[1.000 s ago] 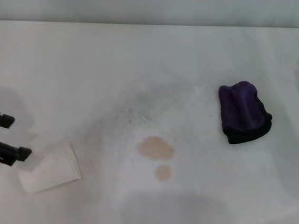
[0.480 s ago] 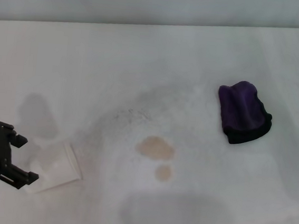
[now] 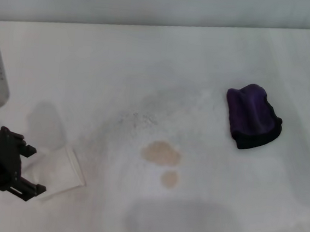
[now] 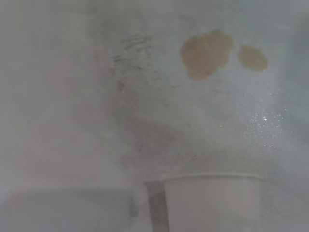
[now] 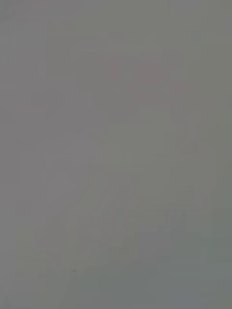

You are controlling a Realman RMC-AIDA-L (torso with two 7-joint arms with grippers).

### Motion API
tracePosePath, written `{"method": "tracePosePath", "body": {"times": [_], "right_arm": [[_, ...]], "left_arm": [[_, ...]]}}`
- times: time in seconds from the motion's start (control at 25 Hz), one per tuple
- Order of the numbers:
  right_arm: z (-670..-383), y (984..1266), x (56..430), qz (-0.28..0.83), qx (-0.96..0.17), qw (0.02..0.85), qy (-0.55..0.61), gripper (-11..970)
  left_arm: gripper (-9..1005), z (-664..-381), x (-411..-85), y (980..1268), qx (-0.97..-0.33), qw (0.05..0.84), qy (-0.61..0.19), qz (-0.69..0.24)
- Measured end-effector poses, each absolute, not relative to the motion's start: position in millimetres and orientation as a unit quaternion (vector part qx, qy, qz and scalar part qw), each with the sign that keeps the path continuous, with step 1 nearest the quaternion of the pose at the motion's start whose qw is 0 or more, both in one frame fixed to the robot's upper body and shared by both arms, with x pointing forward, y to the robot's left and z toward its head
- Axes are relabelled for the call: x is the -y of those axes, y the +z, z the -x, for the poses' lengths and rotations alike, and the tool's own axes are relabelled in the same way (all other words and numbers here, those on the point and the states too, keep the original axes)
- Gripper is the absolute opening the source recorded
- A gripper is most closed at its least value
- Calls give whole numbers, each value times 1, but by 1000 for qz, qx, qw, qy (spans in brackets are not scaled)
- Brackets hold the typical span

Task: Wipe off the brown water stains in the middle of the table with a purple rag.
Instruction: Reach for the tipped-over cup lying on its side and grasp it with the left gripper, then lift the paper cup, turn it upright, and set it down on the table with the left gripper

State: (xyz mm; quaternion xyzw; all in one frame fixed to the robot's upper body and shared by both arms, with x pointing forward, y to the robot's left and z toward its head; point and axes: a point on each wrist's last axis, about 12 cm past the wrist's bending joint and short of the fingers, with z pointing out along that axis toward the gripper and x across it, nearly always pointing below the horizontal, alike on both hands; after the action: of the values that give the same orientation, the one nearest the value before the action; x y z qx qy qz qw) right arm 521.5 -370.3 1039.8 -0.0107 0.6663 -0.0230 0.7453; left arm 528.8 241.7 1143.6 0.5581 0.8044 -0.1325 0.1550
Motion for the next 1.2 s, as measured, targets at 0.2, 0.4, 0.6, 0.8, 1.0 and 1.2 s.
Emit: {"method": "tracePosePath", "body": {"times": [0.2, 0.4, 0.6, 0.8, 1.0, 1.2], "right_arm": [[-522, 1041, 373, 4, -665, 746, -27, 453], [-522, 1041, 374, 1, -665, 747, -29, 453], [-522, 1041, 374, 1, -665, 746, -29, 453], [-523, 1041, 374, 1, -665, 746, -29, 453], [-523, 1042, 374, 2, -665, 747, -30, 452], [-522, 1041, 375, 2, -665, 747, -30, 452]], "left_arm": [[876, -531, -235, 1132, -801, 149, -133, -565], [876, -534, -234, 1121, -799, 152, -124, -568], [875, -539, -231, 1112, -793, 168, -121, -573], [875, -541, -226, 1107, -784, 182, -128, -579], [866, -541, -221, 1108, -776, 199, -141, -581], [823, -541, -220, 1110, -776, 220, -151, -571]]}}
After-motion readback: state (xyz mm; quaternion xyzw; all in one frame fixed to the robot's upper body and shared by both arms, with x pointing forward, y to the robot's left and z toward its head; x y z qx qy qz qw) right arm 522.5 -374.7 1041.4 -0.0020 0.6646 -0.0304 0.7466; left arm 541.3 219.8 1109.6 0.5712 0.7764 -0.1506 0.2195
